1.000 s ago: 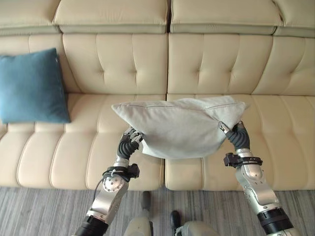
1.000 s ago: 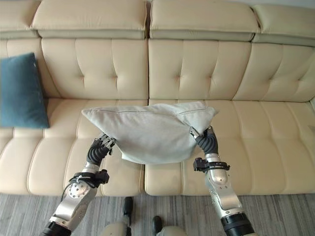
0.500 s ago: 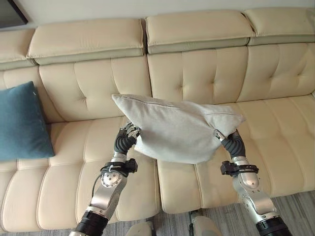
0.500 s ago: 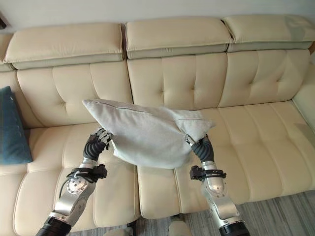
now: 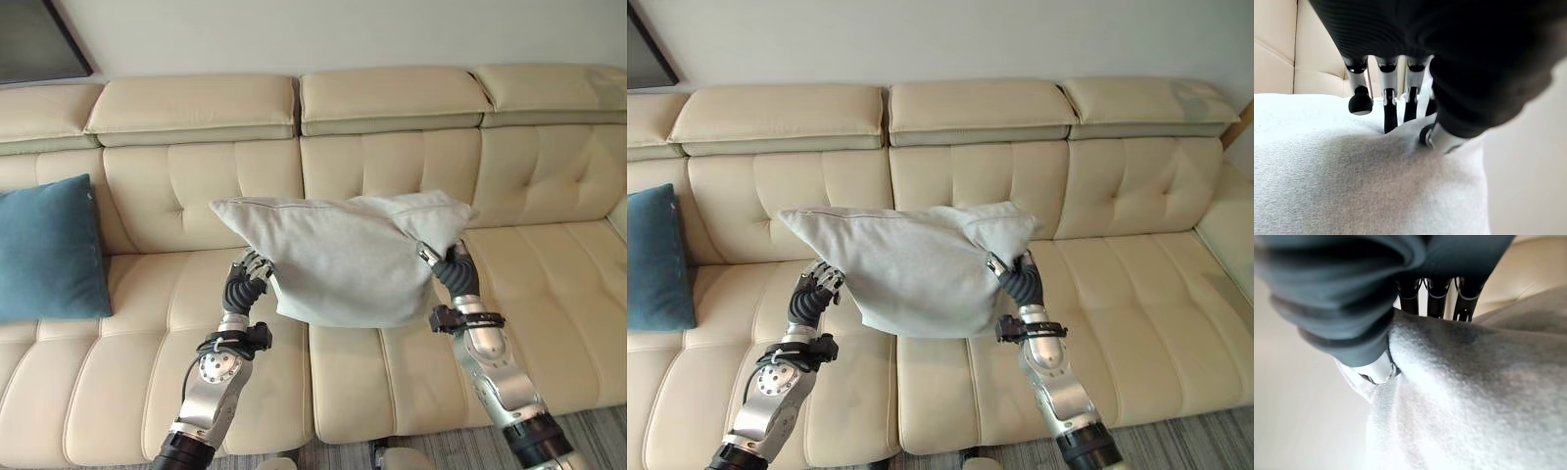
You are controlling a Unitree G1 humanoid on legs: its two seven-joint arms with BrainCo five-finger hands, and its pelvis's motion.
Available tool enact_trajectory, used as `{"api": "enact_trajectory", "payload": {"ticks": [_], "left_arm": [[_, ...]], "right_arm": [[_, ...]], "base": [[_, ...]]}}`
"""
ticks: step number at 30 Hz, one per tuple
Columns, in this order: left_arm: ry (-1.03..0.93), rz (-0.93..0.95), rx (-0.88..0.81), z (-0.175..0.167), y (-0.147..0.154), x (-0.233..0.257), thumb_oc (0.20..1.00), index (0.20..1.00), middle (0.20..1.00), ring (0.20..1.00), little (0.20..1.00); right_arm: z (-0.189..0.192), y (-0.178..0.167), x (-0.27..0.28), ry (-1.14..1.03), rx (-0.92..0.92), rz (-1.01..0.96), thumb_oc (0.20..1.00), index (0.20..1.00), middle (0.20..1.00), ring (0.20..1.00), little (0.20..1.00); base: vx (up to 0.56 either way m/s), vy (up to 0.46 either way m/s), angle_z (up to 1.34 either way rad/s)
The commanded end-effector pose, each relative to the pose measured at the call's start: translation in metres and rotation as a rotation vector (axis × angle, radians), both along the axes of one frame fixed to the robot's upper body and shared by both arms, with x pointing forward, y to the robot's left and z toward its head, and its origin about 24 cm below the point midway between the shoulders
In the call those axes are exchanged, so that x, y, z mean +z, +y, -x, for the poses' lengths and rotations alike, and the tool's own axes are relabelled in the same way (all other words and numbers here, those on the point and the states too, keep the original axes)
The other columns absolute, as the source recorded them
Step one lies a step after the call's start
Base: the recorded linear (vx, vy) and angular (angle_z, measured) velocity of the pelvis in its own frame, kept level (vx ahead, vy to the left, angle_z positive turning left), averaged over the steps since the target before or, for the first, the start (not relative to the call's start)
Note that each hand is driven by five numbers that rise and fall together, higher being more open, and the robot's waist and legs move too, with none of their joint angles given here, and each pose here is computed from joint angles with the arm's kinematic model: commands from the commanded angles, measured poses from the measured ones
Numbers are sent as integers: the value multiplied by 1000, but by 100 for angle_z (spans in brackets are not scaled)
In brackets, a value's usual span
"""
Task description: Pick up all the scattered cushions and arrange them neatly on the sofa.
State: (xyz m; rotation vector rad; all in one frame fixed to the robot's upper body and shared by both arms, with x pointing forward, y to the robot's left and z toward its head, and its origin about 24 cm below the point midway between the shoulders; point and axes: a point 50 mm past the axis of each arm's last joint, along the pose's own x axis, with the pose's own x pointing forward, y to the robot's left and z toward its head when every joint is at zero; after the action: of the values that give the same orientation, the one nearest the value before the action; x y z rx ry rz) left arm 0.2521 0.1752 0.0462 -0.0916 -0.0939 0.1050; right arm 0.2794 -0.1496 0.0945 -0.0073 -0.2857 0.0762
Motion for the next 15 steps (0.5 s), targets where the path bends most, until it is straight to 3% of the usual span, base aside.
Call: {"api": "enact_trajectory", "payload": {"ticks": [1,15], "left_arm": [[-290,37,-146,-20,-31,59,200,200,200,200,200],[-139,32,-66,-23,-15,26,200,200,200,200,200]], "right_arm": [[-1,41,57,-277,172,-60,200,200,200,200,200],[-7,51,27,-122,178,-95,200,200,200,200,200]], "base": [[47,22,19],[24,28,10]]}}
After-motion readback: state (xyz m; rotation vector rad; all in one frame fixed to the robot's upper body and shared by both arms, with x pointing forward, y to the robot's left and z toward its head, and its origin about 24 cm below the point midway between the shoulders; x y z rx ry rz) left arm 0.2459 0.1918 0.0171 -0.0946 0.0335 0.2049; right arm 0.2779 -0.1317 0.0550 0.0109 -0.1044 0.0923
